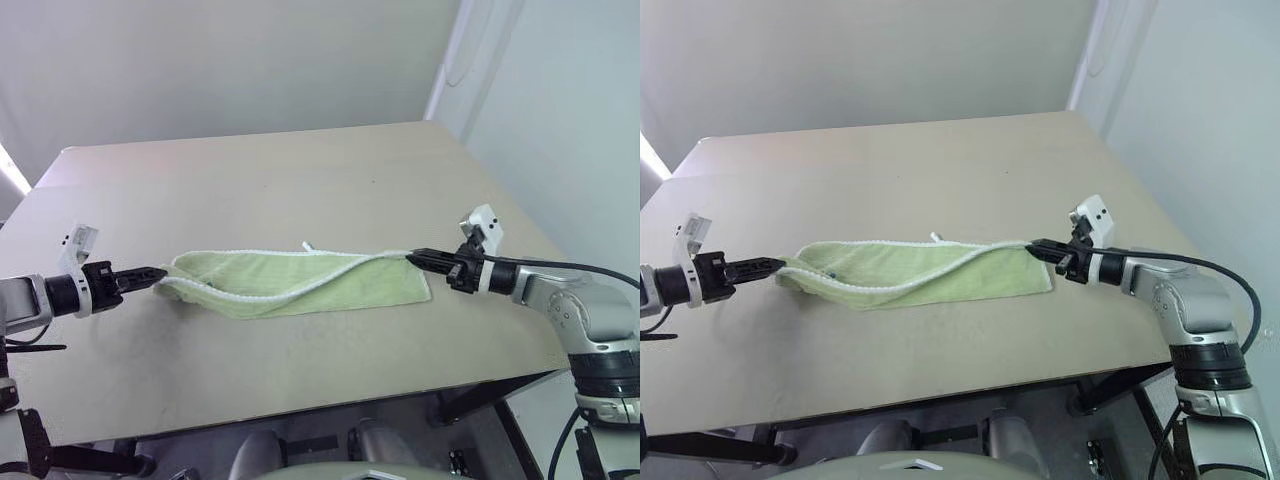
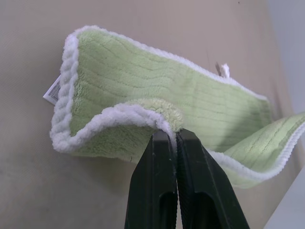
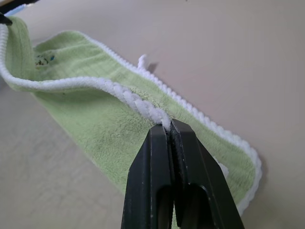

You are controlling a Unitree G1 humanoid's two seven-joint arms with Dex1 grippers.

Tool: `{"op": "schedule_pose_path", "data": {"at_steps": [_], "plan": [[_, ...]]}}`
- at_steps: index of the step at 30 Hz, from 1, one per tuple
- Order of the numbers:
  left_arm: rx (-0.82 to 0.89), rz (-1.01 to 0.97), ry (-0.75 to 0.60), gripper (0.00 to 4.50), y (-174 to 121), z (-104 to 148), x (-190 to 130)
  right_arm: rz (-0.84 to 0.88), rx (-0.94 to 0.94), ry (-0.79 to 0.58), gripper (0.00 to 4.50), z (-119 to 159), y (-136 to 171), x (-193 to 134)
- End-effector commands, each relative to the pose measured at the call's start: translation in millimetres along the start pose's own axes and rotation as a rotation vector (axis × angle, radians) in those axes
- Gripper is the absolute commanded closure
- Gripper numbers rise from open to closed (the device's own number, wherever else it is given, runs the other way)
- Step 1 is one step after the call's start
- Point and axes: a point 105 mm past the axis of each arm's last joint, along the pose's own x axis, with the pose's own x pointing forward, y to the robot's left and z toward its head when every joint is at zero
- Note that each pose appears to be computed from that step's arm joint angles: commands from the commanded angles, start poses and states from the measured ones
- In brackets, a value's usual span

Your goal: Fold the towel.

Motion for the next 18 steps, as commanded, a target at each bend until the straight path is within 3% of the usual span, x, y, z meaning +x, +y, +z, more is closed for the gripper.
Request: {"op": "schedule_pose_path", "data": {"at_steps": [1,18], "plan": [[-0.088,0.036,-0.016,4.50,6,3,0,-0.001,-0.022,-0.026,4.49,10,1,3],[-0.320,0.040,-0.145,4.50,8,25,19,-0.031,0.108,-0.057,4.49,21,-10,27]]}}
